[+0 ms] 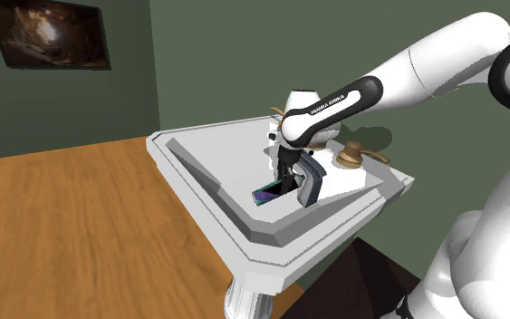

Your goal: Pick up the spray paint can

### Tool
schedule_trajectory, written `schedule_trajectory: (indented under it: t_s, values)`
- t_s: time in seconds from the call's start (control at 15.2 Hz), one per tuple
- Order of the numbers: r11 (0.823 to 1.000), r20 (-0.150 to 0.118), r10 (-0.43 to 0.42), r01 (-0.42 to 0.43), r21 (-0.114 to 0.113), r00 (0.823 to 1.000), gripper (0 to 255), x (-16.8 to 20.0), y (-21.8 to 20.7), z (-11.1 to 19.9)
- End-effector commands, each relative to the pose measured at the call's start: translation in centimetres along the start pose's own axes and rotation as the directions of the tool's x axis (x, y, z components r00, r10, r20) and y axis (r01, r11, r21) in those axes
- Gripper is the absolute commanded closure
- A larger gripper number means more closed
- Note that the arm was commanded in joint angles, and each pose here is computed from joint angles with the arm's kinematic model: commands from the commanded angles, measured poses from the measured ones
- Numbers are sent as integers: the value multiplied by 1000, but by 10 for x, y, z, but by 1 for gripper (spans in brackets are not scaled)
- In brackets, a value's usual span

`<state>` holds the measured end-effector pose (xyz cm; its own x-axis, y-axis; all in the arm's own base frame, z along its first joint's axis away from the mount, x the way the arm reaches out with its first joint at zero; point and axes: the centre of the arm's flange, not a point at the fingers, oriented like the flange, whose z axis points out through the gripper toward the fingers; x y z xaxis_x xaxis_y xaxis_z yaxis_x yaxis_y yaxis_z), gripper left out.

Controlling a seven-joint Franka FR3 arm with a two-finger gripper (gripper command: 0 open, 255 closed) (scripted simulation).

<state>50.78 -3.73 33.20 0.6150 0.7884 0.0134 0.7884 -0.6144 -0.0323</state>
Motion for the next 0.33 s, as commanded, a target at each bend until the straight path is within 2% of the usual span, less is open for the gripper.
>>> schedule_trajectory:
  t_s: [0.0,0.26]
  values:
    - [1000,0,0,0,0,1000,255,1,0,-11]
    - [1000,0,0,0,0,1000,255,1,0,-22]
